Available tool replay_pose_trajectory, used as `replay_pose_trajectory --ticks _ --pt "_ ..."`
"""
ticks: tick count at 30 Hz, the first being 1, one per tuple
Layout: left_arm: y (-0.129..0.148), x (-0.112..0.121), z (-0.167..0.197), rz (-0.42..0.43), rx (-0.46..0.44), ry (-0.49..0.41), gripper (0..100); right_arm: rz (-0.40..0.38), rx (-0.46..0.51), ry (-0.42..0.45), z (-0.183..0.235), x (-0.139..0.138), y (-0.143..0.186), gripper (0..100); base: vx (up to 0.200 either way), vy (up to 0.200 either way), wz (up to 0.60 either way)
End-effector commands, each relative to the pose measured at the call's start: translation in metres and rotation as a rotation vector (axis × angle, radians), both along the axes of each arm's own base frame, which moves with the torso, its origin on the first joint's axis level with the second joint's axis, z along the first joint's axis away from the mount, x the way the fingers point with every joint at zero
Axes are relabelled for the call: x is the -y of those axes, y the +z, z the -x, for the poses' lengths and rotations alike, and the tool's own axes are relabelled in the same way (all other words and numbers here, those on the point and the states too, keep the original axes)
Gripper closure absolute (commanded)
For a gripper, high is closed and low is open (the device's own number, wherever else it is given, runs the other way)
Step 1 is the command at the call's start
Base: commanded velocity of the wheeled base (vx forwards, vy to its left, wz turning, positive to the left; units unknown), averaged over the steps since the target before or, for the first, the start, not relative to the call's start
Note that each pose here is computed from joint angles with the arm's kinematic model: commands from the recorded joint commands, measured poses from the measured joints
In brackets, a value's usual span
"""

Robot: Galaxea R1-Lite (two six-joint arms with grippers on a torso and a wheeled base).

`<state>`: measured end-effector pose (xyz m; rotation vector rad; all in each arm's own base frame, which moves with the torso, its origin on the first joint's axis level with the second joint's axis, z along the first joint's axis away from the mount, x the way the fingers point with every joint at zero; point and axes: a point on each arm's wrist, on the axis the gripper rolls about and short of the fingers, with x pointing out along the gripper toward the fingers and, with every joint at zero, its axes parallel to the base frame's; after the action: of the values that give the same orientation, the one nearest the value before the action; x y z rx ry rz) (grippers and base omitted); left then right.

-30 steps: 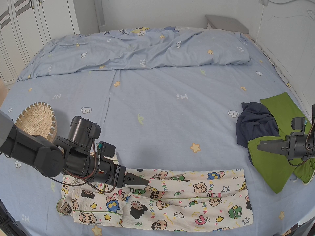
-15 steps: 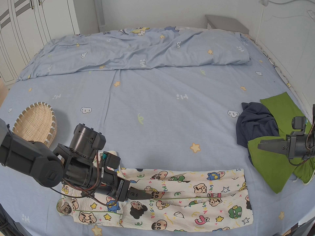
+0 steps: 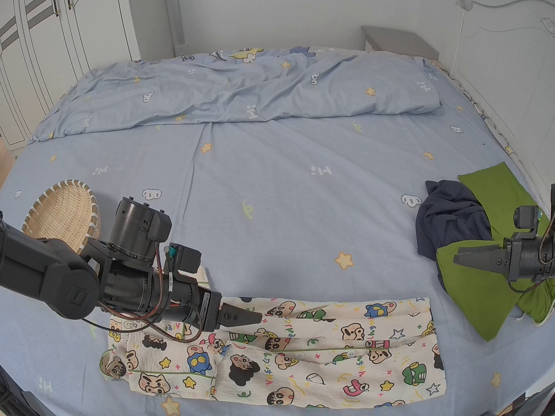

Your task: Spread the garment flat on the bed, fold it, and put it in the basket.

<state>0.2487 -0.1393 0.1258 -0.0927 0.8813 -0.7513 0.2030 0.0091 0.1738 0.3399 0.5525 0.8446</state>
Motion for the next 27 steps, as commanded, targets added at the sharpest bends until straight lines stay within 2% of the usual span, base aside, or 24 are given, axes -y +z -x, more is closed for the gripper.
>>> replay_pose_trajectory --ticks 1,2,7,19,27 --pt "-0.007 -0.002 -0.009 -0.005 -0.01 0.019 0 0.0 -0.005 0.002 0.0 0.0 -0.001 0 0.0 0.0 0.0" --pt "-0.016 0.001 -0.014 -0.014 -0.024 0.02 0 0.0 -0.005 0.003 0.0 -0.001 -0.001 0 0.0 0.0 0.0" --pt "-0.028 0.003 -0.02 -0.021 -0.039 0.021 0 0.0 -0.003 0.002 0.0 0.0 -0.001 0 0.0 0.0 0.0" --pt "-0.032 0.004 -0.014 -0.04 -0.072 0.01 0 0.0 -0.001 0.002 -0.001 0.0 -0.001 0 0.0 0.0 0.0" --pt "-0.039 0.023 0.007 -0.083 -0.138 -0.086 0 -0.001 -0.008 0.009 0.0 -0.002 -0.002 0 0.0 0.0 0.0"
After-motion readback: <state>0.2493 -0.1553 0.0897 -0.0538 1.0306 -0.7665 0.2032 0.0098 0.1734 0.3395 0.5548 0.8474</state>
